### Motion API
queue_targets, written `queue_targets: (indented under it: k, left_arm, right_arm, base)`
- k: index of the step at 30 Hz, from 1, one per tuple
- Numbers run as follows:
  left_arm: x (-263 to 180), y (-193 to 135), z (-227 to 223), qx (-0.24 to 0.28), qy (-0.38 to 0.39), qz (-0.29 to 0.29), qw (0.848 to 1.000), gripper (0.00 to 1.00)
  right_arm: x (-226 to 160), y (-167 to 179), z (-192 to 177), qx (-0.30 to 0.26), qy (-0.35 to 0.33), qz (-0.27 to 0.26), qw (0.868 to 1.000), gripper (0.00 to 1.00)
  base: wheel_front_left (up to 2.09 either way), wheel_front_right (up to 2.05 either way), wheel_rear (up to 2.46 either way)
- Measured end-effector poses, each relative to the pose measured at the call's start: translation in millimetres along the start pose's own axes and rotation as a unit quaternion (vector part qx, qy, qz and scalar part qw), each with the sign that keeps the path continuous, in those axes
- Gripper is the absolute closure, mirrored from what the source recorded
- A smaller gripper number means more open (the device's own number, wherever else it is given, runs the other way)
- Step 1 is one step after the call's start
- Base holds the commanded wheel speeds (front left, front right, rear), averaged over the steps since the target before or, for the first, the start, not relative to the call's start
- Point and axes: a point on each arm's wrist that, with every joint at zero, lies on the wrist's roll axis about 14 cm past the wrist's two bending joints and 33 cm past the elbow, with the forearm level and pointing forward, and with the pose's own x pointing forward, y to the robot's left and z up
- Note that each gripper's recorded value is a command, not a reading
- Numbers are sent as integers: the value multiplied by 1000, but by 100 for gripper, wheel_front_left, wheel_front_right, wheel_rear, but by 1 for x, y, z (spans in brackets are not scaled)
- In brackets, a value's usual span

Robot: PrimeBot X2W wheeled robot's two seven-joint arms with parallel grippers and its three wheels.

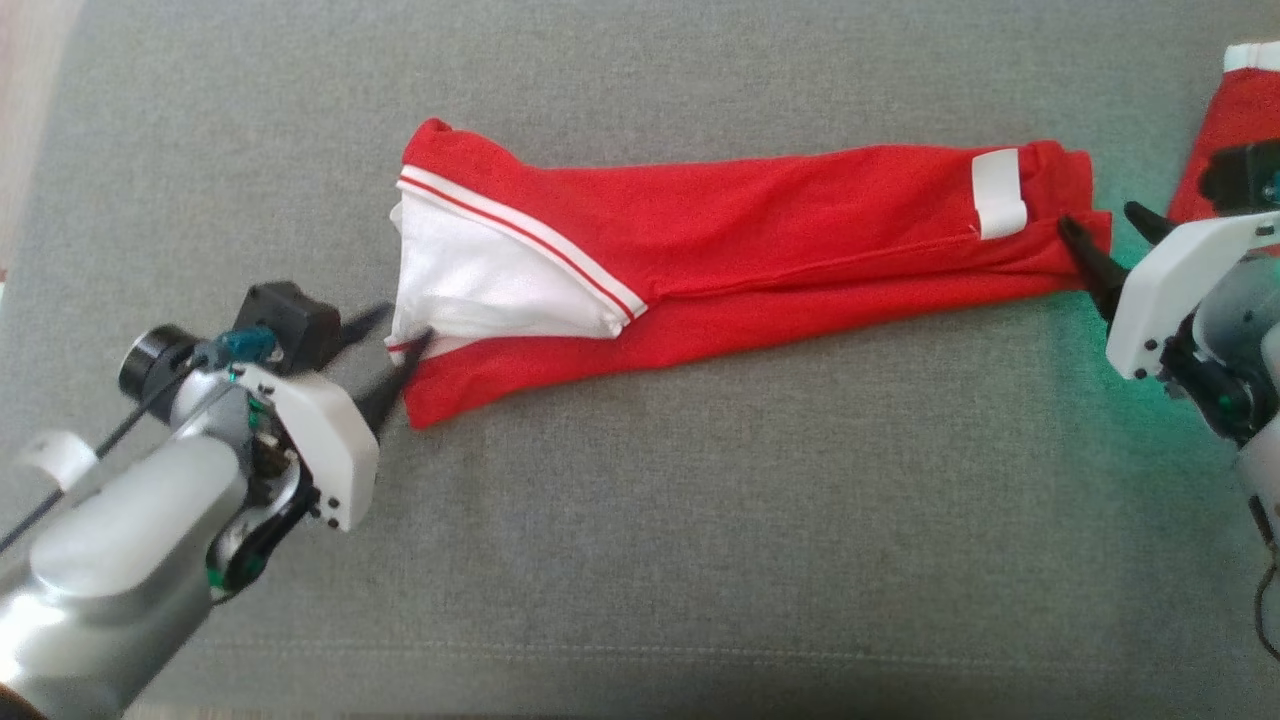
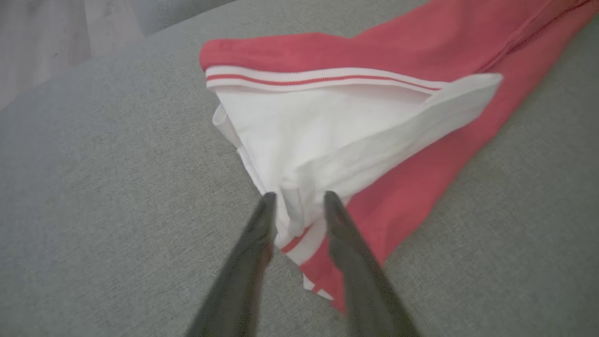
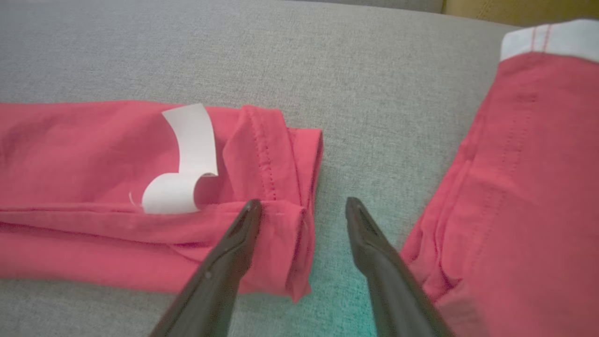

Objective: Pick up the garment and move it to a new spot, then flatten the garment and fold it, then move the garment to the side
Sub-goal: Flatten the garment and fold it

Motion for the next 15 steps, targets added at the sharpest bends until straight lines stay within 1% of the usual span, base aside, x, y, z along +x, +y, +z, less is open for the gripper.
queue_targets:
  k: [3,5,7,9,12,13,15]
  left_arm:
    - [-1,-1,-3,-4,-9,13,1000,0]
    - [-2,-3,-1,-10,-20,20,1000,0]
    - [-2,1,11,-25,-52,40,998,0]
    - [-4,12,30,-46,-93,72,992,0]
    - [-12,33,62,-85,-155,129,976,0]
    - [-17,41,73,-104,-175,149,968,0]
    - [-32,54,105,-140,-237,182,944,0]
  right_arm:
    - [-6,-3,0,0,0,-6,1000,0]
    - [-10,-6,3,7,-14,-11,1000,0]
    - [-15,-7,17,15,-49,-12,999,0]
    - [-21,-2,39,23,-101,-8,995,0]
    - [-32,9,74,24,-185,0,982,0]
    - [-36,13,85,27,-214,3,977,0]
    - [-46,19,99,21,-260,6,965,0]
  base:
    - [0,0,0]
    - [0,0,0]
    - [0,0,0]
    - [0,0,0]
    - [0,0,0]
    - [0,0,0]
    - [0,0,0]
